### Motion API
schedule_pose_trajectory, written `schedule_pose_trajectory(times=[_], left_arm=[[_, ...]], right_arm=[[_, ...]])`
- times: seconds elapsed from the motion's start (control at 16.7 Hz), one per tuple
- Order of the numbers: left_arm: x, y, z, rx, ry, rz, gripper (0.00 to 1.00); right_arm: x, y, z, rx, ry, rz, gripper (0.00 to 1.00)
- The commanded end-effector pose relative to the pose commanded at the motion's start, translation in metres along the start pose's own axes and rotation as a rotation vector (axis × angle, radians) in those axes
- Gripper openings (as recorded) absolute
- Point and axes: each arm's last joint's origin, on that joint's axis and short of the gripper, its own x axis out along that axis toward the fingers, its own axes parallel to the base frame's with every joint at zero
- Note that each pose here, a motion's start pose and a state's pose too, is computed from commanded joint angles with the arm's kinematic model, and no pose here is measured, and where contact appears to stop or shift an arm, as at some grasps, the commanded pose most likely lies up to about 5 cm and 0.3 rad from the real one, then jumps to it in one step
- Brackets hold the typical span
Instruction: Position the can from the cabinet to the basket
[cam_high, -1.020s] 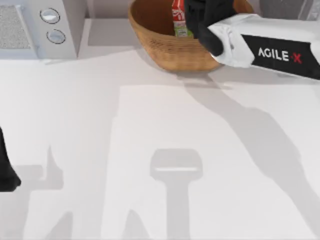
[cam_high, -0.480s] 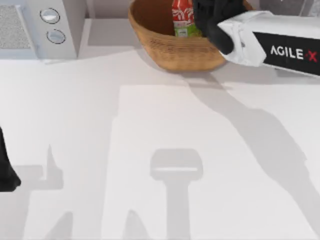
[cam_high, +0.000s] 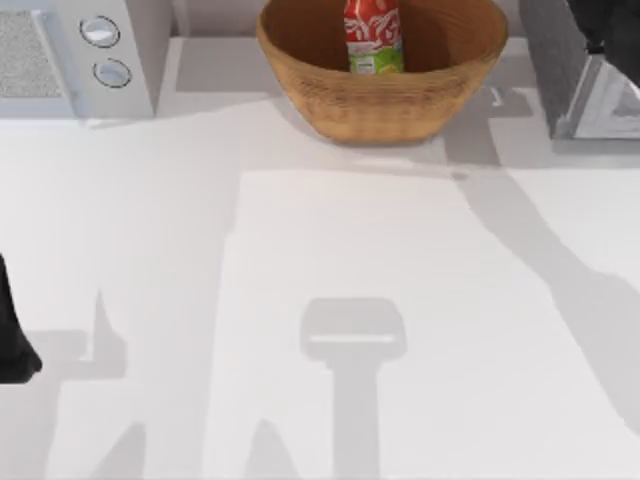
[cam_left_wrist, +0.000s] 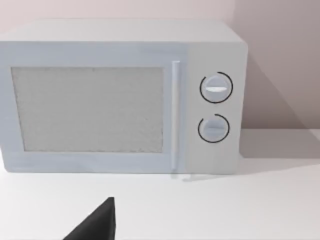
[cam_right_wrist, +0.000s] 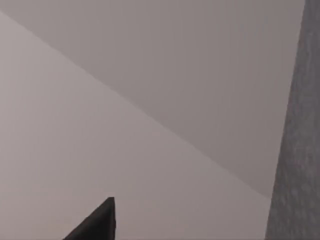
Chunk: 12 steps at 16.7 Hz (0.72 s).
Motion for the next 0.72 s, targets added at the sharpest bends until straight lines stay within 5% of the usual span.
schedule_pose_trajectory(times=[0.36, 0.72], left_arm=[[0.000, 0.000, 0.000, 0.000, 0.000, 0.000, 1.00], [0.000, 0.000, 0.000, 0.000, 0.000, 0.000, 1.00]], right_arm=[[-0.126, -0.089, 0.009, 0.000, -0.006, -0.011, 1.00], [-0.238, -0.136, -0.060, 0.008, -0.040, -0.023, 1.00]])
